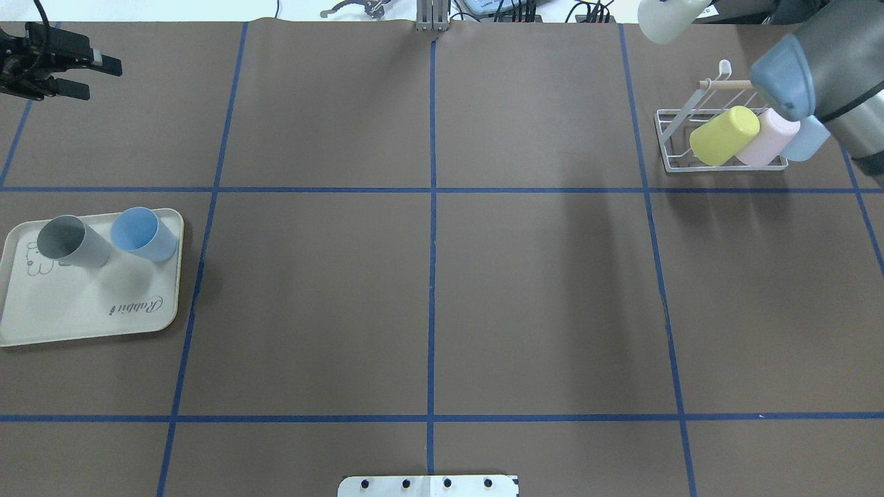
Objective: Transfer IKEA cup to right arm and place on rack
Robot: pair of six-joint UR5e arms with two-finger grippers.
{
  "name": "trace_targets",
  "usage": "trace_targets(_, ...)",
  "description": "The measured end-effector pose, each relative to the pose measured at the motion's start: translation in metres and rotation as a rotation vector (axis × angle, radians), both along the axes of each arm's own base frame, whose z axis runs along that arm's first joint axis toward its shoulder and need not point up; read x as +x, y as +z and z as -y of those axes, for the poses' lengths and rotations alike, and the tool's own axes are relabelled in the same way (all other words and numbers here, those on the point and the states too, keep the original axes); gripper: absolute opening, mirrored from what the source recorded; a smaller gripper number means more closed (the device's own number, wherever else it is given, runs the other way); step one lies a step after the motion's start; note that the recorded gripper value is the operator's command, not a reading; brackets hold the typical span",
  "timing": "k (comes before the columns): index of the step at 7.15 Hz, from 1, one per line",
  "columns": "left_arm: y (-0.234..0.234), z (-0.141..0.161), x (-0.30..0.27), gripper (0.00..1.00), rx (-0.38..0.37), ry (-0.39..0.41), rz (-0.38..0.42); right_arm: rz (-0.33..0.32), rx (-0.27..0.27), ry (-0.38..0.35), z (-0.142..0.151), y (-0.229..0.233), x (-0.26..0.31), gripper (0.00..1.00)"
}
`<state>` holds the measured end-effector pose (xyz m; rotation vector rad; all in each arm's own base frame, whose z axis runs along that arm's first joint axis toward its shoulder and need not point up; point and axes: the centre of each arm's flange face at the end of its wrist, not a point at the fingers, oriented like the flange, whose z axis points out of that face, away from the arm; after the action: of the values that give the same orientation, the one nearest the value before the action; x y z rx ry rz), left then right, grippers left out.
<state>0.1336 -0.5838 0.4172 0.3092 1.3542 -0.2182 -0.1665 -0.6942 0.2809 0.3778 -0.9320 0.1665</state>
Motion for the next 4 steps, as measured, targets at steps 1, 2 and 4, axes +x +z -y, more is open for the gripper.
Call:
trace_targets(1,0.004,0.002,-0.003,1.00,-0.008,-0.003,0.017,-0.018,-0.026,-0.021,0.026,0.015,0.014,0.35)
trace_targets(2,0.006,0.003,-0.005,1.00,-0.013,-0.008,0.024,-0.035,-0.048,-0.037,0.039,0.029,0.021,0.35)
trace_targets(4,0.007,0.004,-0.008,1.00,-0.017,-0.015,0.028,-0.067,-0.093,-0.067,0.044,0.069,0.027,0.35)
